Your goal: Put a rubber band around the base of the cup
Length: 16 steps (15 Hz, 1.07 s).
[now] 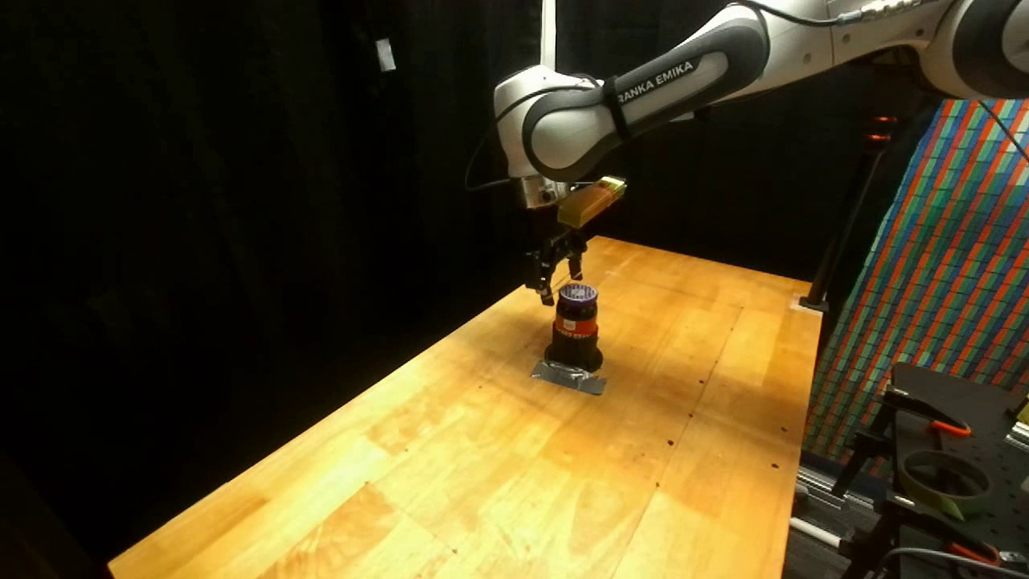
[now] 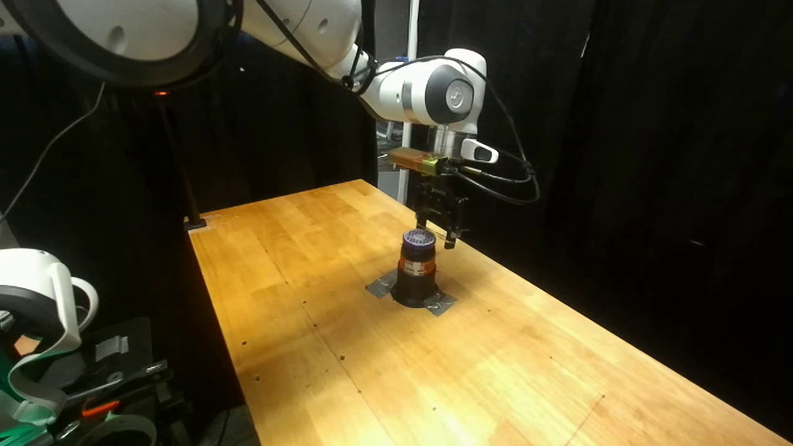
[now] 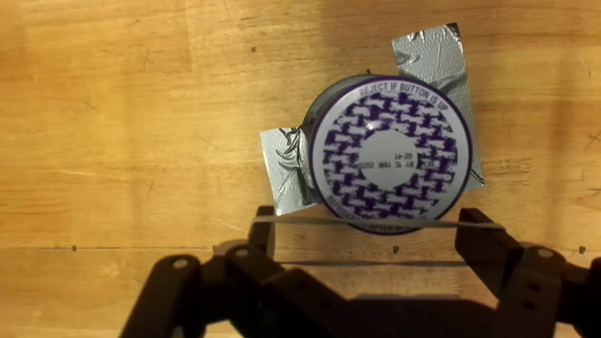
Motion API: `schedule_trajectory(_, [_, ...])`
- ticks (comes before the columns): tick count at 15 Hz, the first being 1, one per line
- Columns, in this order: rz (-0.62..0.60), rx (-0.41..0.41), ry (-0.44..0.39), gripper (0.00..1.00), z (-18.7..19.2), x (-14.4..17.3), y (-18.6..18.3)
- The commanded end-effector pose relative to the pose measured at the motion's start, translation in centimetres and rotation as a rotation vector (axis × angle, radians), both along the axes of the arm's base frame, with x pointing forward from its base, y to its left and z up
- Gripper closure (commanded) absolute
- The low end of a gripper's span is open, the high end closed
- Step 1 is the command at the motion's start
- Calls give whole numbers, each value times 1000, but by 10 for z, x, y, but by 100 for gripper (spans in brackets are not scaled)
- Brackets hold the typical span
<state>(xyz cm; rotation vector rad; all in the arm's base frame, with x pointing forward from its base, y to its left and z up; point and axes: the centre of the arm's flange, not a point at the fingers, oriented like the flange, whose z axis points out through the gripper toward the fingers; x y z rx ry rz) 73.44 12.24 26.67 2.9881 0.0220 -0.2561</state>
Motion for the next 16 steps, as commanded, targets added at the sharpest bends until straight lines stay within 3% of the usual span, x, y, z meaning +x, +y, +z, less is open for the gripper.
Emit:
schedule_trajectory(1, [21,28,74,0,-10,15,3])
schedule_trajectory(7, [43,63,157,0,-20,-15,-8])
schedule_trajectory(16, [17,88,47,0,-12,-42,-27])
